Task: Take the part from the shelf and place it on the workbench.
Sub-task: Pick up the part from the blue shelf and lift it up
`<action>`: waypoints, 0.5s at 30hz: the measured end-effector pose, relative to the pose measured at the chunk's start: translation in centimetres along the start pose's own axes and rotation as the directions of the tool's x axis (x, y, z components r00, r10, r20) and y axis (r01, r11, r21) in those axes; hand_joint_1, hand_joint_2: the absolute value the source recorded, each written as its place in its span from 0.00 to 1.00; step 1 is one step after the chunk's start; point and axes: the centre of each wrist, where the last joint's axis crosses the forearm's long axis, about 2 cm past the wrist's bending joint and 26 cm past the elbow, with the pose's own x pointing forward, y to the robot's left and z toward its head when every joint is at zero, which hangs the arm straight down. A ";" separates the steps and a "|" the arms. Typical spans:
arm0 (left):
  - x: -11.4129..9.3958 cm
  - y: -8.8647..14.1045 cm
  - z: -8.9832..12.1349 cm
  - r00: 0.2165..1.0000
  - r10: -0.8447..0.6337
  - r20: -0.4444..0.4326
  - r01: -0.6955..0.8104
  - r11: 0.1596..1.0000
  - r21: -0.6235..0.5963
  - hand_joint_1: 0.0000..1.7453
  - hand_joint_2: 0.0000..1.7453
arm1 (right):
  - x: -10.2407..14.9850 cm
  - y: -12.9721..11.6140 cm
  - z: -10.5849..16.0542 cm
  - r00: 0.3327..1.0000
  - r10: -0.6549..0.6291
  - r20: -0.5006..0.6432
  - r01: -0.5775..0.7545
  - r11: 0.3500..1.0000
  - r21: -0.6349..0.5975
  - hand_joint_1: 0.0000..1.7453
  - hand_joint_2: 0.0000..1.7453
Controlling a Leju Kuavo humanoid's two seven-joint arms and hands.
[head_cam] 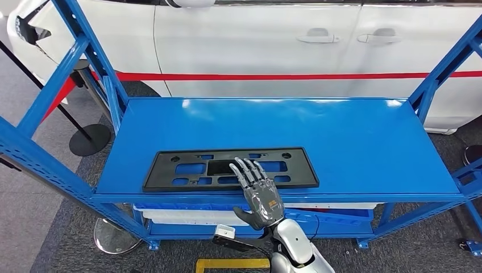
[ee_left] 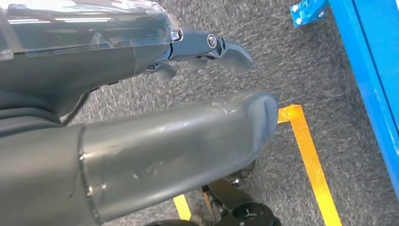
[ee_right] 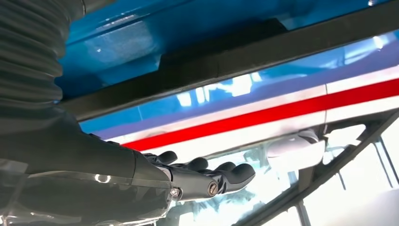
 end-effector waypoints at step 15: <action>0.2 -0.2 -0.1 0.999 -0.041 0.015 0.041 0.999 -0.029 0.00 0.00 | -0.9 -0.4 -3.7 0.997 0.062 -0.037 -0.060 0.997 0.056 0.00 1.00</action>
